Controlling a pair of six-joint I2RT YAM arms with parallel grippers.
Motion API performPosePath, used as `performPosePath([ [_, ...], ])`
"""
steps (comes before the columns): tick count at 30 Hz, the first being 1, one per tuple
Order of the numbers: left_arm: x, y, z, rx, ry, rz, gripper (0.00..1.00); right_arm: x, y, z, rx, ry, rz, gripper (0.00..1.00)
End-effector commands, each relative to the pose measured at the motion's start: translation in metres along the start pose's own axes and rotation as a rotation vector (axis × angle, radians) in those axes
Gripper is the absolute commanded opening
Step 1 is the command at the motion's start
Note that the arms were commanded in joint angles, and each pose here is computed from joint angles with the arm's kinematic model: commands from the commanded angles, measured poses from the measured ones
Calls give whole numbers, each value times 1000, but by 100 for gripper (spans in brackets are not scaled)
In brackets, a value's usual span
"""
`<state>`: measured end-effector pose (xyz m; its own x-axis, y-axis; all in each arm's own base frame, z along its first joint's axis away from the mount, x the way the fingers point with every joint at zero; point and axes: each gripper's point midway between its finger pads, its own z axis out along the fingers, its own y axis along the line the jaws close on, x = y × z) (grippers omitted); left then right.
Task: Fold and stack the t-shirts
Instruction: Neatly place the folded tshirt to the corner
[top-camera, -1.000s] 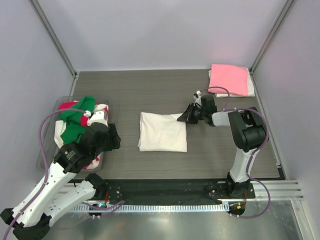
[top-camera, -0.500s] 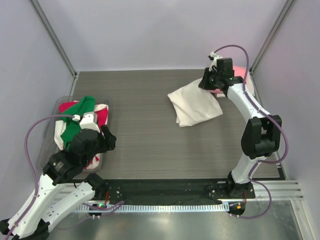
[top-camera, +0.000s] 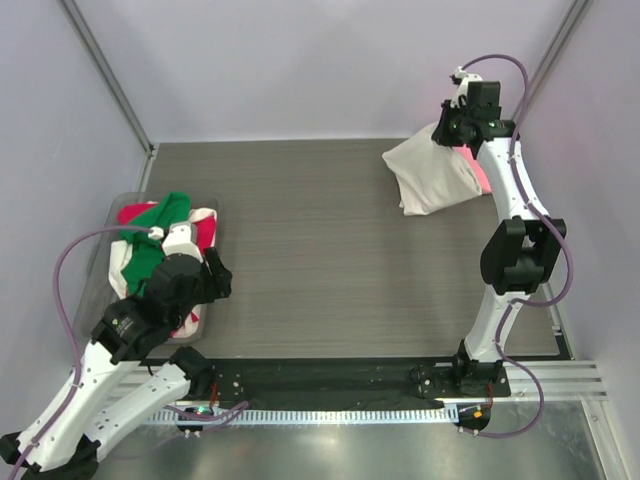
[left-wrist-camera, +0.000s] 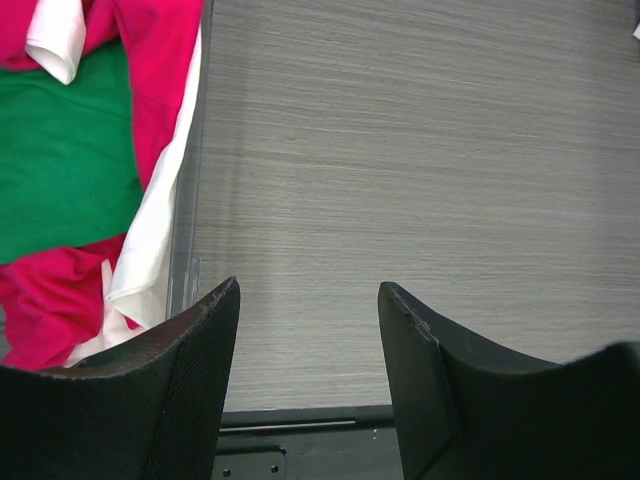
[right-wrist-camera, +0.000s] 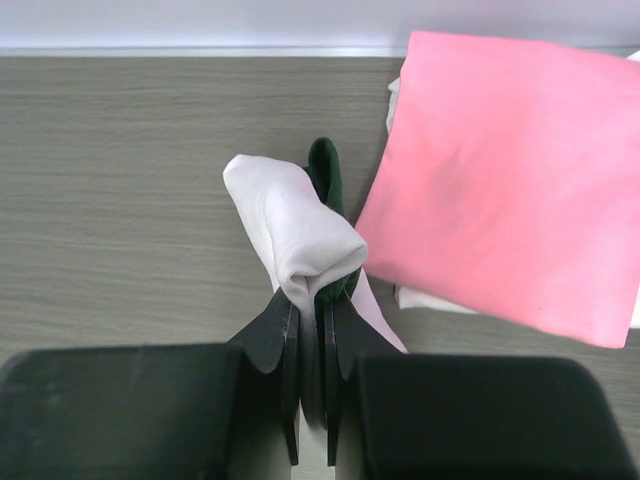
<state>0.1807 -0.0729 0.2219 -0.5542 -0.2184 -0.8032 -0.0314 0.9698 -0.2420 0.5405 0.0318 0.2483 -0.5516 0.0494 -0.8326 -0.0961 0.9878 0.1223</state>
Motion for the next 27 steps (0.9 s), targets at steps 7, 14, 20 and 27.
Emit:
performPosePath([
  [7,-9,2,5,-37,-25,-9,58,-73,0,-22,-32,-169,7,1],
  [14,-7,2,7,-45,-13,-3,58,-98,-9,-28,-45,-216,44,1],
  [20,-8,2,8,-47,-15,-3,58,-105,-16,-24,-55,-224,49,1],
  [27,-5,2,11,-58,3,6,58,-111,-32,-14,-55,-237,75,1],
])
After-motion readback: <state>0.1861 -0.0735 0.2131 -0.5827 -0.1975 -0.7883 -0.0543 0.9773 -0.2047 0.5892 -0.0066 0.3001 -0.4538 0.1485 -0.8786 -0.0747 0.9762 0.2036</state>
